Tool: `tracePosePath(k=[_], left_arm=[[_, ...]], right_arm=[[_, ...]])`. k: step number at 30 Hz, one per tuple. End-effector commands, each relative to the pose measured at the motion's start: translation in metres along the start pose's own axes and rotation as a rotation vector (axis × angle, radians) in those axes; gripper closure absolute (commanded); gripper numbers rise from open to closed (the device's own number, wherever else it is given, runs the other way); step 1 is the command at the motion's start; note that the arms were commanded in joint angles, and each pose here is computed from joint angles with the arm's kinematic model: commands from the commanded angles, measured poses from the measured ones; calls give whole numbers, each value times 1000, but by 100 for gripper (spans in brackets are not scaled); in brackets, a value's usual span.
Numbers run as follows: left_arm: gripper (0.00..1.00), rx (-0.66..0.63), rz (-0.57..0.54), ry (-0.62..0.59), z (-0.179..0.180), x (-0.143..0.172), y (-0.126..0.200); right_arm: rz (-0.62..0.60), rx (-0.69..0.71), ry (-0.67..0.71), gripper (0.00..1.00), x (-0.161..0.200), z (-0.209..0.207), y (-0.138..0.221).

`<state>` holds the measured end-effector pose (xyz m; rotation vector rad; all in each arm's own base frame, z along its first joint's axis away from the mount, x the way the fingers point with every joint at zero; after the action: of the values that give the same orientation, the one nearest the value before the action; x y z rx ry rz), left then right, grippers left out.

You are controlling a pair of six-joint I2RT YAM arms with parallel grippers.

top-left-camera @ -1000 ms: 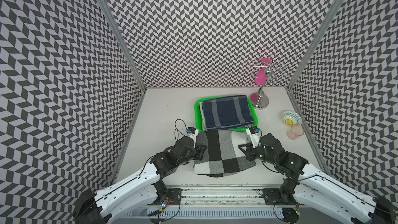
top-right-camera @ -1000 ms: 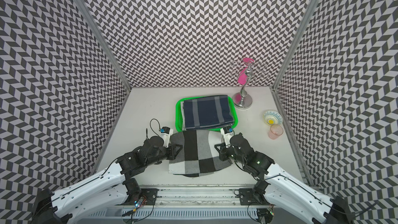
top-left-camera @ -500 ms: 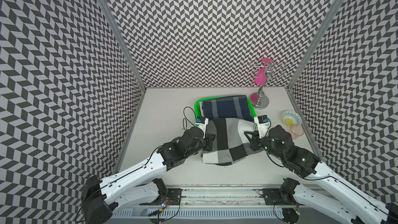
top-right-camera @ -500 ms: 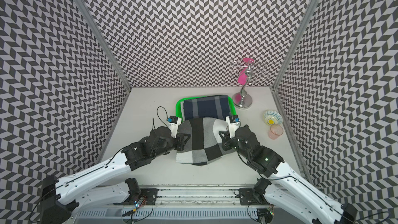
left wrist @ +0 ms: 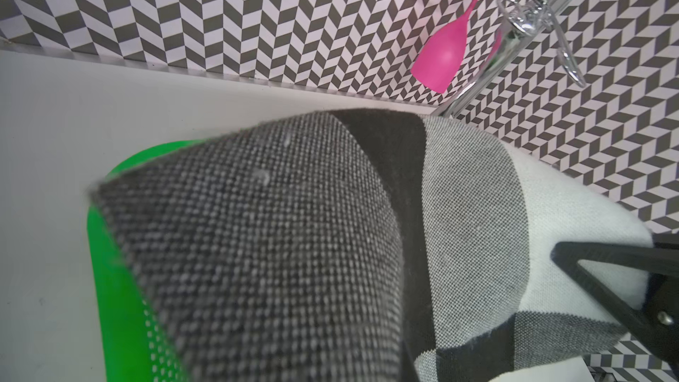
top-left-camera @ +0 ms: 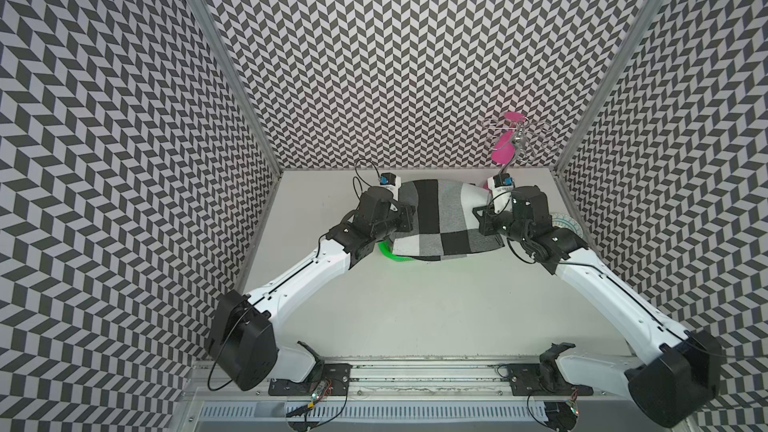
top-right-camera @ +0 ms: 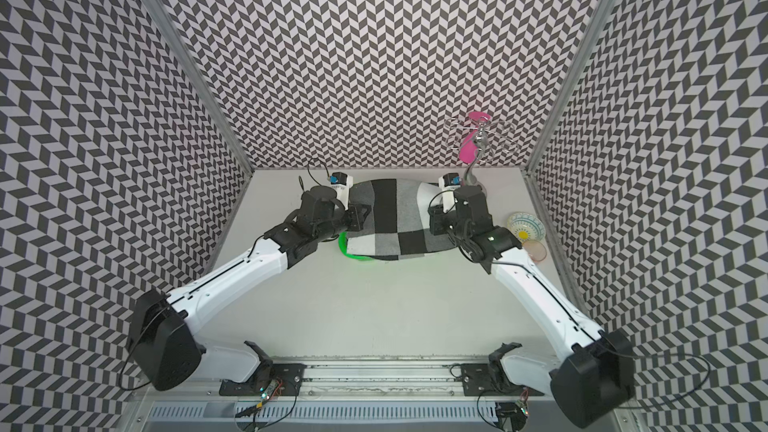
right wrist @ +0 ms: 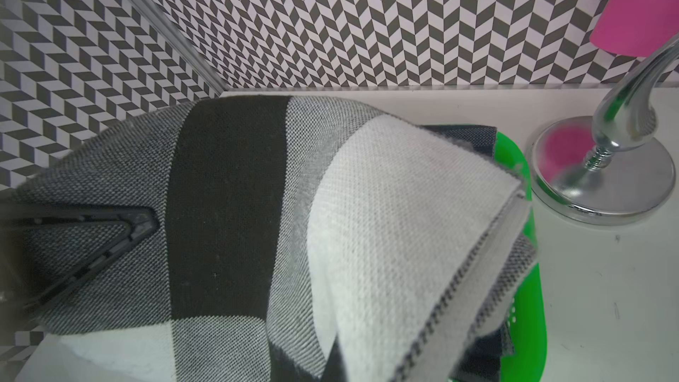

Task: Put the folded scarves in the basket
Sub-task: Place the scarf in the basket.

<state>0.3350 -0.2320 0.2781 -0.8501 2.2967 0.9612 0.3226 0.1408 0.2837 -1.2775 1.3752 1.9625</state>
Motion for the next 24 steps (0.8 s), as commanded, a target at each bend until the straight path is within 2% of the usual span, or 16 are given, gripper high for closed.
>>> tracePosePath(k=[1,9,16,19,24], left_arm=[[100,65,-44,-33,-6,-25,-15],[100,25,-34,19,33,-39,-54],[99,29,-18,36,45,-38,-68],[99,24,-6,50,52,-35,-74],[97,-9,4,65,62,-32,-78]], right_arm=[[-123,-50,26,100,-35,-4,-11],[1,-53,-3,100,-17,-33,-72],[33,-10,-18,100,-7,-53,-94],[63,-18,-17,96,-1,-56,-103],[121,-29,-27,77,17,-58,-112]])
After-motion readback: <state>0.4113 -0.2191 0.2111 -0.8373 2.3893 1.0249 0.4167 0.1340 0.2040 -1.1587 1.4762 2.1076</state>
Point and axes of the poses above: each gripper's point midway between its finger pads, its own y axis back along the fingers, its own z axis along the line the jaws close on, x = y × z, the point moved 6 cm from there along y, back along the fingers, and after that the axes turned 13 degrees about y, right-handed, at the moved point
